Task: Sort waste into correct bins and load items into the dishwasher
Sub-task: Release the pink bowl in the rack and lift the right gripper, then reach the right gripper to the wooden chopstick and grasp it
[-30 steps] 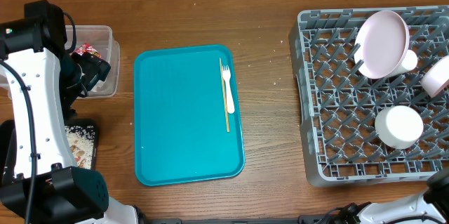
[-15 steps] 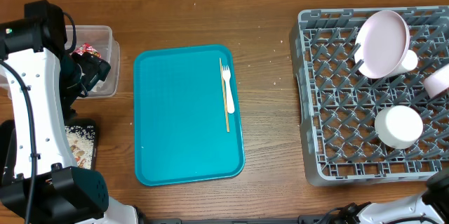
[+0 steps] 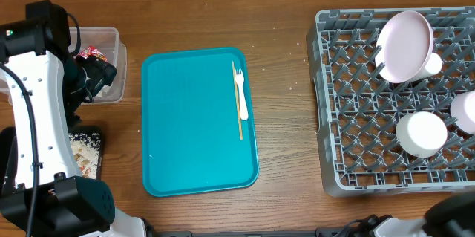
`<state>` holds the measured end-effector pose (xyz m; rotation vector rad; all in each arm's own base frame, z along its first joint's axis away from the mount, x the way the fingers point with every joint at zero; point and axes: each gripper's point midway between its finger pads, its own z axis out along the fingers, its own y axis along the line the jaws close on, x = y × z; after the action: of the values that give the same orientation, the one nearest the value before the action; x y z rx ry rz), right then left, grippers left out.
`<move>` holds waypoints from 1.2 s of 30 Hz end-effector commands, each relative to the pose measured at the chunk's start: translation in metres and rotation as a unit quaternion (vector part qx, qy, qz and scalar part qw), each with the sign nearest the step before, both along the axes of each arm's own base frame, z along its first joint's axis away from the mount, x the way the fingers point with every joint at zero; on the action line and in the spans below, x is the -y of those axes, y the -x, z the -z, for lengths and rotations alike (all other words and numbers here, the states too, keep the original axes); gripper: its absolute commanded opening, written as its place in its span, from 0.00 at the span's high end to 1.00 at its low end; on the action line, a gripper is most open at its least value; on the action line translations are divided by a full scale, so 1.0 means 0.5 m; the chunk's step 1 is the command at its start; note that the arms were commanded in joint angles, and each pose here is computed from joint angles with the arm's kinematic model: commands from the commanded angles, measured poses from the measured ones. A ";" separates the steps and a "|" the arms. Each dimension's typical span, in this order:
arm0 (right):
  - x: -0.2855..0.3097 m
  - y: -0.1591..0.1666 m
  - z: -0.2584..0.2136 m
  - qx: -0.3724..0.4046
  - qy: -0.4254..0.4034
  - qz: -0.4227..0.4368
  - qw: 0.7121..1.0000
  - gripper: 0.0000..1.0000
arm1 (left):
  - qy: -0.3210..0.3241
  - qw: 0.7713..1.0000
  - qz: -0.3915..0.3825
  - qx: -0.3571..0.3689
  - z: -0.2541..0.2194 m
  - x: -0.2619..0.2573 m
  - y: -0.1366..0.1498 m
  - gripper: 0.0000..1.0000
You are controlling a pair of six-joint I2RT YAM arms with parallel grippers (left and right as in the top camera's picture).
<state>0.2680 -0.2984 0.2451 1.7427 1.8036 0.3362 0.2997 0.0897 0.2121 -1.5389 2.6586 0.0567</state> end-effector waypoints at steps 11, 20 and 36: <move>-0.632 -0.169 -0.329 0.245 0.146 -0.489 0.824 0.21 | -0.003 1.000 0.002 -0.005 0.003 0.002 -0.001 0.00; -1.015 -0.233 -0.047 0.063 0.162 -0.659 0.732 0.20 | -0.003 1.000 0.002 -0.004 0.003 0.002 -0.001 0.00; -1.236 -0.249 0.380 -0.097 0.183 -0.697 0.687 0.23 | -0.003 1.000 0.002 -0.005 0.003 0.002 -0.001 0.00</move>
<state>0.3836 0.3220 0.0622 -0.2207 2.7861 0.3465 0.2997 0.0898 0.2121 -1.5387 2.6581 0.0571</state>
